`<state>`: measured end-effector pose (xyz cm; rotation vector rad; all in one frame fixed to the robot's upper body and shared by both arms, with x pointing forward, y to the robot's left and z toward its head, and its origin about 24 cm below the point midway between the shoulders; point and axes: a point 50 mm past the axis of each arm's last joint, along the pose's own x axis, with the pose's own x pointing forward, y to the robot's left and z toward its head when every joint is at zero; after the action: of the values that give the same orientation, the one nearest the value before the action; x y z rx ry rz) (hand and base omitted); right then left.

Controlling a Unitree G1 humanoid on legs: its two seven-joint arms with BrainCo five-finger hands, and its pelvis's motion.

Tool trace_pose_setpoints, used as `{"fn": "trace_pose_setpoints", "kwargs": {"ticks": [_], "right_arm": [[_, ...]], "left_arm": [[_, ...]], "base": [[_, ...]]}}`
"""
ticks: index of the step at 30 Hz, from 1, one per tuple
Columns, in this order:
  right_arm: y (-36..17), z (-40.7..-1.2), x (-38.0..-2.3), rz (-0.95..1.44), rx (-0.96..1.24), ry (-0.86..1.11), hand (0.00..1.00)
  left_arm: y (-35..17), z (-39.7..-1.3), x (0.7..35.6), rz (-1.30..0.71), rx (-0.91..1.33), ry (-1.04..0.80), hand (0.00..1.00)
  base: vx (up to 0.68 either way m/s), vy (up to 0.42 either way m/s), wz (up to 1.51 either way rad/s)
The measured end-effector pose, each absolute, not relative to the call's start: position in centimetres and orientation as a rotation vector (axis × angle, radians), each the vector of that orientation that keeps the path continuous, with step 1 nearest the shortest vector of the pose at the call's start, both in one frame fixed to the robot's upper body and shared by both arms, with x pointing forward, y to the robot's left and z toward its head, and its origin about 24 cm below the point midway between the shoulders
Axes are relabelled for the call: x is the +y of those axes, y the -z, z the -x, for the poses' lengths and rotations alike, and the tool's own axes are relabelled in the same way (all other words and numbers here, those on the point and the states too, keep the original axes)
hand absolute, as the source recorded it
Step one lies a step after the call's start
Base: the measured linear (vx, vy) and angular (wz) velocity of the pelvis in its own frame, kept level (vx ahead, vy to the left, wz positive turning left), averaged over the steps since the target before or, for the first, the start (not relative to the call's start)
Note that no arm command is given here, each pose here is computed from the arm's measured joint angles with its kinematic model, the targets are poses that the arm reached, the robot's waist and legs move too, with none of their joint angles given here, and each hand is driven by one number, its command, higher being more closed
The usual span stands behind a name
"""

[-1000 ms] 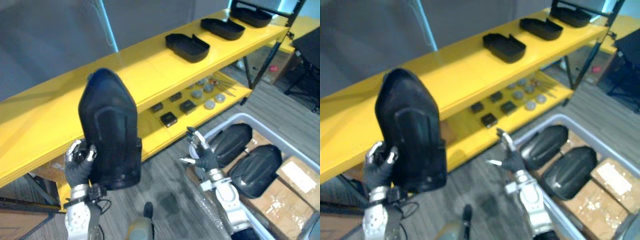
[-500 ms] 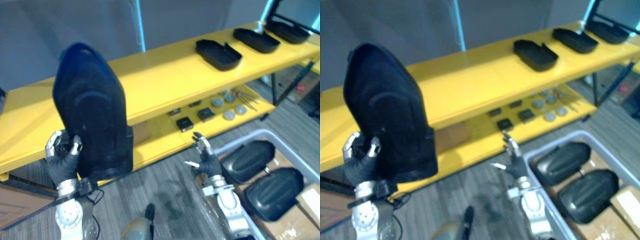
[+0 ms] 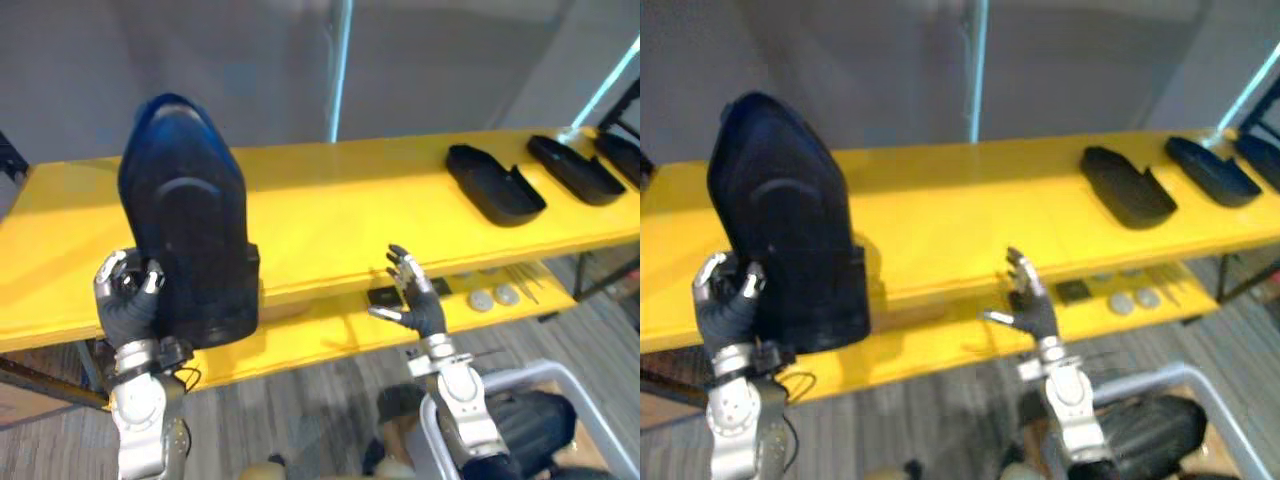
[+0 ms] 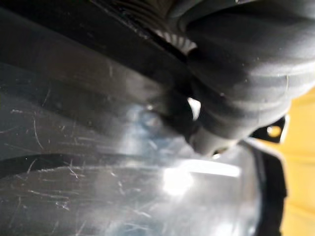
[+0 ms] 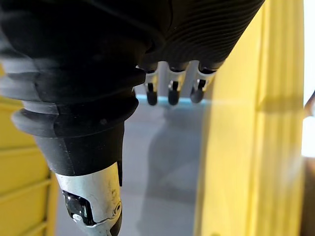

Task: Walk over and take plastic housings, then place them on the shelf

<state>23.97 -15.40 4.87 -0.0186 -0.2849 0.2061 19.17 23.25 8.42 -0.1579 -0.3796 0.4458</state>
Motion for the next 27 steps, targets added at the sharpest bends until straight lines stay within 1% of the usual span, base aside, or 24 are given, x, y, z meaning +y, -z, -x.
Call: {"fn": "trace_pose_setpoints", "kwargs": {"ticks": [2, 5, 7, 11, 16, 19, 21, 22, 24, 25, 27], "right_arm": [[-5.0, -24.0, -16.5, 0.026, -0.284, -0.184, 0.0], [-5.4, -24.1, -18.2, 0.051, -0.298, -0.12, 0.0], [-5.7, -24.2, -18.4, 0.042, -0.312, -0.094, 0.0], [-6.4, -23.5, -17.3, -0.095, -0.337, -0.062, 0.0], [-6.2, -21.7, -16.6, -0.146, -0.334, -0.035, 0.0], [-6.1, -20.9, -16.3, -0.155, -0.328, -0.049, 0.0], [-6.2, -20.7, -16.0, -0.16, -0.323, -0.068, 0.0], [-6.2, -20.4, -15.6, -0.161, -0.312, -0.104, 0.0], [-6.4, -20.3, -15.1, -0.162, -0.316, -0.142, 0.0], [-6.5, -20.2, -14.6, -0.163, -0.31, -0.184, 0.0], [-6.5, -20.1, -14.0, -0.165, -0.297, -0.229, 0.0]], "left_arm": [[-7.8, -18.9, 22.9, 0.183, -0.353, -0.458, 1.0], [-8.5, -19.8, 22.0, 0.211, -0.389, -0.41, 1.0], [-9.0, -20.2, 21.7, 0.213, -0.416, -0.38, 1.0], [-9.5, -20.5, 21.7, 0.171, -0.434, -0.327, 1.0], [-11.3, -21.4, 20.7, 0.118, -0.479, -0.179, 1.0], [-12.4, -23.0, 20.1, 0.147, -0.489, -0.115, 1.0], [-12.4, -24.5, 19.8, 0.209, -0.457, -0.071, 1.0], [-11.6, -26.6, 19.8, 0.253, -0.392, -0.06, 1.0], [-11.2, -28.0, 20.1, 0.256, -0.348, -0.067, 1.0], [-10.8, -29.8, 20.7, 0.285, -0.282, -0.074, 1.0], [-10.6, -31.7, 21.6, 0.329, -0.217, -0.097, 1.0]], "base": [[0.18, -0.161, 0.37], [0.11, -0.061, 0.34], [0.08, 0.013, 0.04], [0.02, 0.047, -0.21], [0.03, 0.031, -0.3], [0.02, 0.003, -0.37], [0.0, -0.015, -0.36], [-0.01, 0.002, -0.41], [-0.03, -0.003, -0.32], [-0.05, -0.009, -0.28], [-0.05, -0.013, -0.31]]}}
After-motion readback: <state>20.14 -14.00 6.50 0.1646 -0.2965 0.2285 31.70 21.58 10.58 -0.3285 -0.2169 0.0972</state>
